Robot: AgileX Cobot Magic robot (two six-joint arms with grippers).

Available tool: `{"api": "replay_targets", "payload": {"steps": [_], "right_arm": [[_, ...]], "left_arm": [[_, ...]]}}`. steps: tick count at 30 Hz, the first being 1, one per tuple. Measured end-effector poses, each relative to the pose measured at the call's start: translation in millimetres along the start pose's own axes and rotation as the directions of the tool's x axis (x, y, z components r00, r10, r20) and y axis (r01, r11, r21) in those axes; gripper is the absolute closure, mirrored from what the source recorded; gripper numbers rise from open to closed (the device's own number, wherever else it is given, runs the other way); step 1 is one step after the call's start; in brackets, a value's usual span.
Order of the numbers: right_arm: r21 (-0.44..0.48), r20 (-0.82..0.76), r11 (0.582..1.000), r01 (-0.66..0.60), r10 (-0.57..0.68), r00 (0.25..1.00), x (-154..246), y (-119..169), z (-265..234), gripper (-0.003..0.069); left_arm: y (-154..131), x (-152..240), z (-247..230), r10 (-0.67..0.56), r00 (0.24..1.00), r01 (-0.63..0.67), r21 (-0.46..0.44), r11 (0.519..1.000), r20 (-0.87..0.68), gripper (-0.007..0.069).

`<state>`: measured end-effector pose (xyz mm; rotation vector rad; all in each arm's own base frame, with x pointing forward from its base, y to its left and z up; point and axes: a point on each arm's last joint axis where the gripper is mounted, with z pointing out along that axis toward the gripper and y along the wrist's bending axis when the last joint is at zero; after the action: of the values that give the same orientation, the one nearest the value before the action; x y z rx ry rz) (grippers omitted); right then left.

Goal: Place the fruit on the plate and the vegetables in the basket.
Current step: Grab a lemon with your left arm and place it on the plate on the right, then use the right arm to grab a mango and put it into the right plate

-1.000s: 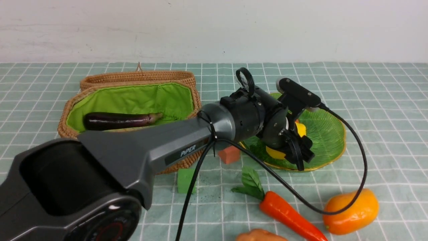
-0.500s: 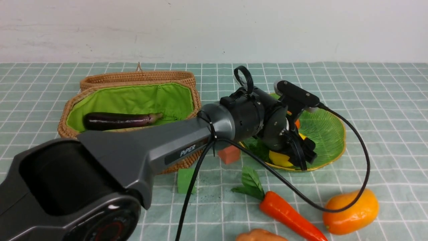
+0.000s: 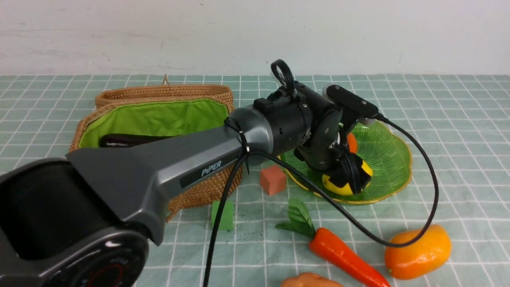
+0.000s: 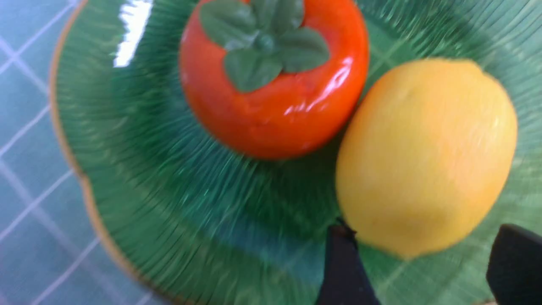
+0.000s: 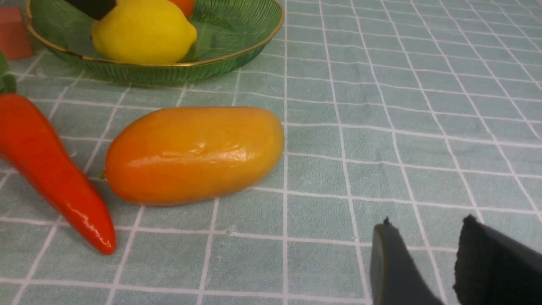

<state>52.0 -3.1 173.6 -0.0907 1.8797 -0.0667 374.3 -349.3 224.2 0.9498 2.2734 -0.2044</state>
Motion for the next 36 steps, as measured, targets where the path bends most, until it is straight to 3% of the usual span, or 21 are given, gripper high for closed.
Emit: {"api": "replay_targets", "payload": {"steps": [5,9,17,22,28,36], "right_arm": [[0.0,0.0,1.0,0.0,0.0,1.0,0,0,0,0.0419],[0.0,0.0,1.0,0.0,0.0,1.0,0,0,0,0.0419],[0.0,0.0,1.0,0.0,0.0,1.0,0,0,0,0.0419],[0.0,0.0,1.0,0.0,0.0,1.0,0,0,0,0.0419],[0.0,0.0,1.0,0.0,0.0,1.0,0,0,0,0.0419],[0.0,0.0,1.0,-0.001,0.001,1.0,0,0,0,0.0418]], "left_arm": [[3,-1,-15,-0.017,0.999,0.016,-0.011,1.0,-0.044,0.0277],[7,-5,-48,-0.098,0.991,0.096,-0.03,0.995,-0.086,0.0421],[17,-14,-137,-0.261,0.96,0.256,-0.065,0.965,-0.098,0.0638],[22,-11,-190,-0.294,0.949,0.286,-0.08,0.955,-0.113,0.0638],[27,8,-265,-0.328,0.944,0.326,-0.059,0.943,-0.025,0.0638],[29,82,-354,-0.372,0.927,0.373,-0.017,0.928,0.049,0.0638]]}}
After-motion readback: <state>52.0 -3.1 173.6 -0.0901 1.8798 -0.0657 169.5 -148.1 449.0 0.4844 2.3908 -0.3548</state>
